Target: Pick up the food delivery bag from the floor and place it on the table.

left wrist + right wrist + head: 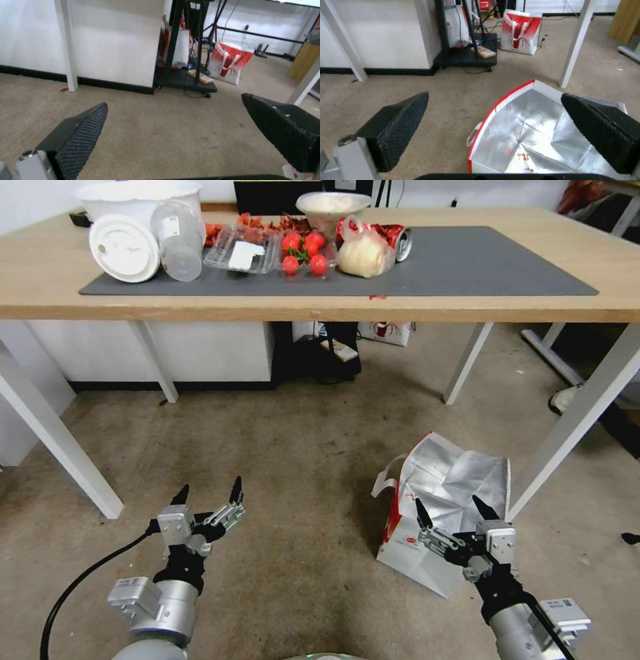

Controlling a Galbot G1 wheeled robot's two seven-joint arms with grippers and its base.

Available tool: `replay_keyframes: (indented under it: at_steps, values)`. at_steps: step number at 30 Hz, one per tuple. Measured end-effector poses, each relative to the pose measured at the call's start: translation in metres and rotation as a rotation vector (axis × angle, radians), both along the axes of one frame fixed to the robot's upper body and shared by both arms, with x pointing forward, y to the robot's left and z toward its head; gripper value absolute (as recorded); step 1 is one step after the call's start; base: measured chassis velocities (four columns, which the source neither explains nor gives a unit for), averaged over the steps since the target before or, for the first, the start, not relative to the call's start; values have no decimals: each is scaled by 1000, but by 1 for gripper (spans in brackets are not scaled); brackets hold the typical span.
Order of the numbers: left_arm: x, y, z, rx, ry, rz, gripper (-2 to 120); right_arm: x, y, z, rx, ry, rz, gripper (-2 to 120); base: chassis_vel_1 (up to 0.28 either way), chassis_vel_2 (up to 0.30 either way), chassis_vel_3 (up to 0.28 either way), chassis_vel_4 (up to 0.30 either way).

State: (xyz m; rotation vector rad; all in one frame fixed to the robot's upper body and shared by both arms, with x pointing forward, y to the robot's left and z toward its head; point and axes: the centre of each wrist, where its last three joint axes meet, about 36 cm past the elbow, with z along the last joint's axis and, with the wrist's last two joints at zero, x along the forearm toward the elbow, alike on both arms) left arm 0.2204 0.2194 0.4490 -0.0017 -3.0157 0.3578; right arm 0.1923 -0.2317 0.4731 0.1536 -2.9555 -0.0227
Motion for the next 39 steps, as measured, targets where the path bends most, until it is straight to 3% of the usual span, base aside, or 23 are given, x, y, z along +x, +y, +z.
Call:
replay_keyframes:
  at_steps: [10, 15, 16, 19, 20, 25, 30, 33, 39]
  values:
    - [1, 2, -3, 8, -19, 1, 100, 8, -11, 4, -13, -9, -5, 100, 0, 0, 0, 0]
    - [1, 3, -3, 23, -20, -8, 100, 29, -40, 10, -57, 5, -45, 100, 0, 0, 0, 0]
    - [0, 4, -2, 28, -20, -9, 100, 41, -57, 10, -78, 40, -62, 100, 0, 0, 0, 0]
    - [0, 4, -2, 32, -19, -9, 100, 55, -74, 8, -86, 81, -80, 100, 0, 0, 0, 0]
    - [0, 4, -2, 35, -19, -9, 100, 71, -94, 5, -101, 119, -102, 100, 0, 0, 0, 0]
    - [0, 2, -2, 32, -21, -4, 100, 106, -128, -2, -155, 215, -185, 100, 0, 0, 0, 0]
    - [1, 0, -4, 27, -20, 0, 100, 126, -137, -2, -174, 299, -261, 100, 0, 0, 0, 0]
    - [2, -2, -6, 25, -19, 5, 100, 147, -145, 3, -151, 405, -324, 100, 0, 0, 0, 0]
    - [2, -3, -10, 23, -17, 13, 100, 162, -151, -1, -147, 473, -317, 100, 0, 0, 0, 0]
